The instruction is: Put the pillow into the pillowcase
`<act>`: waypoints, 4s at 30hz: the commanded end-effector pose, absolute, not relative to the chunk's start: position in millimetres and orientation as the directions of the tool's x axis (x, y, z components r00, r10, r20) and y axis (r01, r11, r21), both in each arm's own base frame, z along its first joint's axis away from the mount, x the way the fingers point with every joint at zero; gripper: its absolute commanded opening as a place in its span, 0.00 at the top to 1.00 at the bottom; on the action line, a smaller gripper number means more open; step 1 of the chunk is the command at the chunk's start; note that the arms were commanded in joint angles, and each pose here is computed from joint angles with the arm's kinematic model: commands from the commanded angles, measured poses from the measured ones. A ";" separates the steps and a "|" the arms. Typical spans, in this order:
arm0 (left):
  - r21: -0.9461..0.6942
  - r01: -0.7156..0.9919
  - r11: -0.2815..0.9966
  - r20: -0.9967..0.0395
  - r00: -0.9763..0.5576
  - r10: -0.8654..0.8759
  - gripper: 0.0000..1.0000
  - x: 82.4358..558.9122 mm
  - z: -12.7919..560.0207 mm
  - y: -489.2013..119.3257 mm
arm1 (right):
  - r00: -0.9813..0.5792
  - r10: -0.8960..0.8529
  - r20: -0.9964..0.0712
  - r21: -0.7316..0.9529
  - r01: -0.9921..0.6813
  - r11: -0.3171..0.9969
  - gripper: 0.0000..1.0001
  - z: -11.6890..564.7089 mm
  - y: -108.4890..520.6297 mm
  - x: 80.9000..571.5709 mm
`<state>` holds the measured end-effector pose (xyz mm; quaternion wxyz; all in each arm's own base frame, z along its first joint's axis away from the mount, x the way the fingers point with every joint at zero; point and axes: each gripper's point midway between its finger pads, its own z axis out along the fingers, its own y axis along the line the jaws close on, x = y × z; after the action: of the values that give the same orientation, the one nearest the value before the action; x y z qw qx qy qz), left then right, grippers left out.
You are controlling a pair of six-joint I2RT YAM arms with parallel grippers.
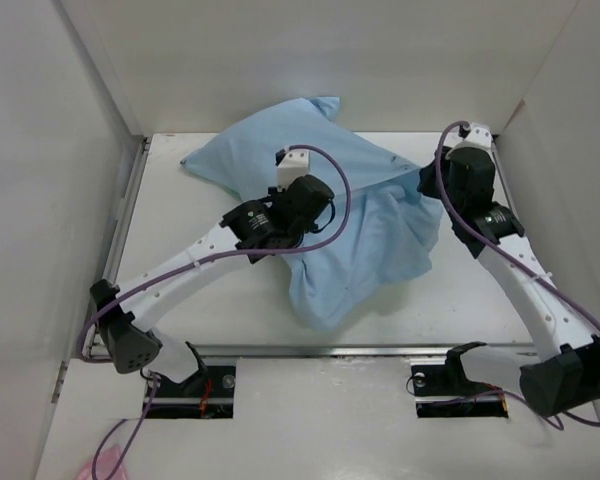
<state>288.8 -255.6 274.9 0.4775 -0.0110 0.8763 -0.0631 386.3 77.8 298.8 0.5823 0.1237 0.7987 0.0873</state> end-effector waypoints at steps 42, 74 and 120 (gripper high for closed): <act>-0.459 -0.336 0.823 -0.669 -0.479 -0.569 0.00 391.3 216.7 -61.1 | -0.490 0.134 -0.861 0.267 -0.211 0.940 0.00 267.2 104.3 447.4; -0.741 0.086 0.665 -0.551 -0.643 -0.532 1.00 622.5 116.5 -80.8 | -0.700 0.534 -0.475 0.686 0.085 0.722 0.00 163.2 124.7 267.8; -0.572 0.008 0.820 -0.820 0.019 -0.572 1.00 332.2 435.1 -27.3 | -0.676 0.076 -0.733 0.069 0.037 0.997 0.78 254.0 59.9 347.2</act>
<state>320.8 -23.8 428.7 0.6731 -0.2046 0.6842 -0.1922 298.8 65.0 209.1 0.3138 0.0106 0.9485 0.0421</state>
